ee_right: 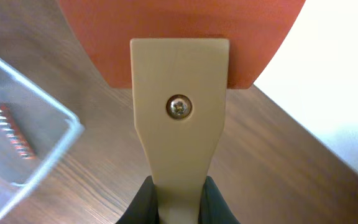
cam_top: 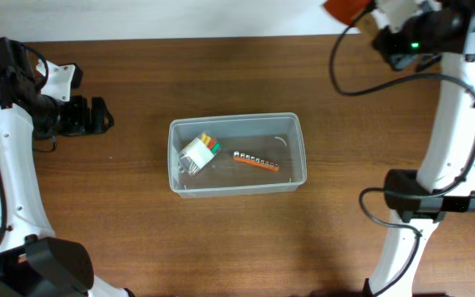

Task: Pack container
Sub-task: 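Lift the scraper and carry it left over the container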

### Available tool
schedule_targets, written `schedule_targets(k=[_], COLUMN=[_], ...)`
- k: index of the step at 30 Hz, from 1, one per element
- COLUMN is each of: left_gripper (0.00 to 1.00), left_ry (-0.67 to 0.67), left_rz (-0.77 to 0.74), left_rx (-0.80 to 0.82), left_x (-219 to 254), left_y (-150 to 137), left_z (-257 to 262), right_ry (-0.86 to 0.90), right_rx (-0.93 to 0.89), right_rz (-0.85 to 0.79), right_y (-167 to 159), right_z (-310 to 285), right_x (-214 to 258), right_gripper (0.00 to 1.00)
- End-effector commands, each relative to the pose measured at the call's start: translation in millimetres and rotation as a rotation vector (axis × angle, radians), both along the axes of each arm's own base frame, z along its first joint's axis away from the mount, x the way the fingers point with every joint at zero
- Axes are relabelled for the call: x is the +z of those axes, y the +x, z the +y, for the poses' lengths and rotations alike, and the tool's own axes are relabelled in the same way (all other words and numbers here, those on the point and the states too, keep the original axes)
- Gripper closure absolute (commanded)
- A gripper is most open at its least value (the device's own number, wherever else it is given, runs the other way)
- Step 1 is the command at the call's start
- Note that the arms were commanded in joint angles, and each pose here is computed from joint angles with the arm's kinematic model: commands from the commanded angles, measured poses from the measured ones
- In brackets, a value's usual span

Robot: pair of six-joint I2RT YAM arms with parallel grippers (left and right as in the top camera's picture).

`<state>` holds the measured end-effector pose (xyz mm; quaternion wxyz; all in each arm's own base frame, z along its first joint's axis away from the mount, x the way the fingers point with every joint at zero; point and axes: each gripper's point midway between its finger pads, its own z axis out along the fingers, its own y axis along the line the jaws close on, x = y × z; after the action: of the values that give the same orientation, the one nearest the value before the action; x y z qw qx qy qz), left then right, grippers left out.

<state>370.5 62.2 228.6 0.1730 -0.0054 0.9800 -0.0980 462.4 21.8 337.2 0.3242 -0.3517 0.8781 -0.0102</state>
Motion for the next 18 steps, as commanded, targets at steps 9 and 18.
schedule_targets(k=[9, 18], left_gripper=[0.01, 0.01], left_ry=[-0.012, -0.012], left_rz=[-0.018, -0.018], left_rx=[0.009, 0.009], left_x=[5.4, 5.4], left_y=[3.8, 3.8], left_z=[0.4, 0.4], right_ry=[-0.004, -0.194], right_rx=[0.288, 0.418], right_rz=[0.095, 0.421], right_y=[-43.9, -88.3], right_z=[148.2, 191.5], right_x=[-15.3, -116.7], right_gripper=[0.92, 0.92])
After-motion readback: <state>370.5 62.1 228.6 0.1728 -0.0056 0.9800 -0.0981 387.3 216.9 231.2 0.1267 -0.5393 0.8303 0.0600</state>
